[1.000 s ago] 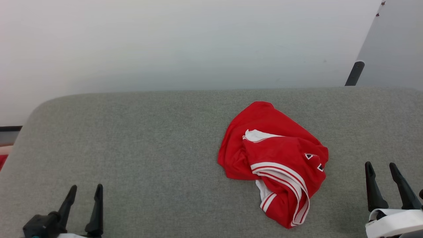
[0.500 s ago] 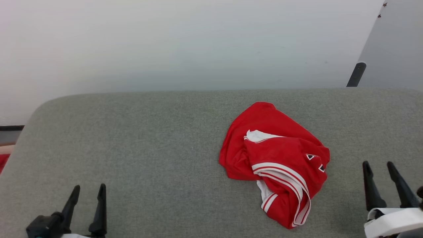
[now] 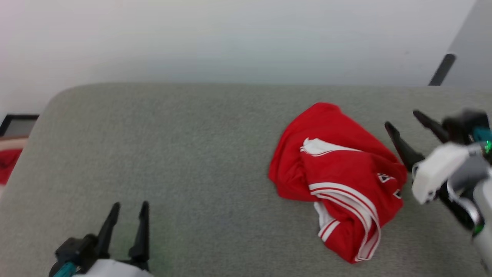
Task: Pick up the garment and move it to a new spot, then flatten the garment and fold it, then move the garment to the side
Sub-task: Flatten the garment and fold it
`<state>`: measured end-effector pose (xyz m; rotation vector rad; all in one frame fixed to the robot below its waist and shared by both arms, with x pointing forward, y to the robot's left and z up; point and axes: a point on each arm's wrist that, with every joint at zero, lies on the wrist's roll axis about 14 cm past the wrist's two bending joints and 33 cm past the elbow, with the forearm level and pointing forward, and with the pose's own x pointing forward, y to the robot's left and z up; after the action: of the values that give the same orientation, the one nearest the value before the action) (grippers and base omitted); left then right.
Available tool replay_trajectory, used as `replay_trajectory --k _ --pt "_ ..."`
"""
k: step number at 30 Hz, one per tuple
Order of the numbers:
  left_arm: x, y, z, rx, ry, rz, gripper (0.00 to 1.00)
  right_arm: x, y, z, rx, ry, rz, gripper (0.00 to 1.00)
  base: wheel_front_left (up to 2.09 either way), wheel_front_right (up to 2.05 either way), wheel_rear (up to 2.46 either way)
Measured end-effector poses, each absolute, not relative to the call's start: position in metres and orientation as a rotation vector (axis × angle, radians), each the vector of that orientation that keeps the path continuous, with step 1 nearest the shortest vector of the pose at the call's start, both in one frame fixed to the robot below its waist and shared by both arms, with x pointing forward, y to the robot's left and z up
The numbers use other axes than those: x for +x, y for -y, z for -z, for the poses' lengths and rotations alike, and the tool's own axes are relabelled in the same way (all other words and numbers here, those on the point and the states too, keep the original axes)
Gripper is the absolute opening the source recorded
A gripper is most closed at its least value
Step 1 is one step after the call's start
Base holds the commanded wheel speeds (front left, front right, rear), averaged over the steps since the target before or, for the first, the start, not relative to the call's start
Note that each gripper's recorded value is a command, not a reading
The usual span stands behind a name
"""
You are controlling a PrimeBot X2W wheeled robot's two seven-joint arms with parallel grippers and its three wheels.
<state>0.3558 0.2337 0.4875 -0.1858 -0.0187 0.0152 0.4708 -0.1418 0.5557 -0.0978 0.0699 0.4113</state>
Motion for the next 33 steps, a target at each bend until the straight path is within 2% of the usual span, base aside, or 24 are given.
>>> replay_trajectory --k 4,10,18,25,33 --pt "0.361 -0.231 -0.482 -0.209 0.005 -0.025 1.0 0.495 0.119 -0.541 -0.221 -0.2 -0.503 1.0 0.0 0.0 0.0" --pt "0.363 -0.236 -0.47 -0.236 -0.028 -0.065 1.0 0.514 0.096 -0.502 -0.334 -0.418 -0.619 1.0 0.0 0.0 0.0" --pt "0.366 -0.244 -0.452 -0.254 -0.076 -0.119 1.0 0.514 0.08 -0.441 -0.439 -0.628 -0.747 1.0 0.0 0.0 0.0" --pt "0.363 -0.249 -0.442 -0.256 -0.105 -0.147 1.0 0.506 0.075 -0.413 -0.46 -0.688 -0.815 1.0 0.0 0.0 0.0" --pt "0.369 -0.242 -0.443 -0.265 -0.099 -0.123 1.0 0.508 0.073 -0.42 -0.448 -0.645 -0.82 1.0 0.0 0.0 0.0"
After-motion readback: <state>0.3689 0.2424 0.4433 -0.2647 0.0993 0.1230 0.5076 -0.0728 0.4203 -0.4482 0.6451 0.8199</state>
